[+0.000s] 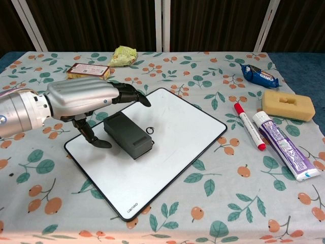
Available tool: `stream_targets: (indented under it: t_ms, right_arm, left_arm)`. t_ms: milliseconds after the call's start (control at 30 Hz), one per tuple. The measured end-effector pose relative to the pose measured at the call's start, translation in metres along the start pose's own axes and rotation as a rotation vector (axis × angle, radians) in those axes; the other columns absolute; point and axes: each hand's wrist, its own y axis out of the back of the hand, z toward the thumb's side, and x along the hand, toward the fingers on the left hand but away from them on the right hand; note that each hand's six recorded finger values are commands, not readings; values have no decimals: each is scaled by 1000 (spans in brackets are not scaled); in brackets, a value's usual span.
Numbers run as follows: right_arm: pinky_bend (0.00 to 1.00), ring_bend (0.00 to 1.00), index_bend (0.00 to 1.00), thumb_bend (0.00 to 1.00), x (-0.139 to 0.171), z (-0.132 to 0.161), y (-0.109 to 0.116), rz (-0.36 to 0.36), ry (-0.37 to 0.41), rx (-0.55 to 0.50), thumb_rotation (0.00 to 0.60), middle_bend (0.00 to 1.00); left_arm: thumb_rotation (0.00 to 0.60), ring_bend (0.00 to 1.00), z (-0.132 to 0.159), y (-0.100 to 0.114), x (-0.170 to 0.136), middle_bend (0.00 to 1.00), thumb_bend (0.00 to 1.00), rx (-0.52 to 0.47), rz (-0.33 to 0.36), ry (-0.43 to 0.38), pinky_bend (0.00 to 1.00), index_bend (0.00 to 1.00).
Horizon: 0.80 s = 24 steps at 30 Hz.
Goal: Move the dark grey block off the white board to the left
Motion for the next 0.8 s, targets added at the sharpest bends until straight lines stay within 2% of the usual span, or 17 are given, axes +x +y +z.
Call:
stream_targets:
  t_ms: [800]
  right_arm:
    - [0,0,0,176,-1,0,3,-19,7,-11,600,0]
  left_arm:
    - [600,87,7,3,3,154,161,15,0,-22,203,182]
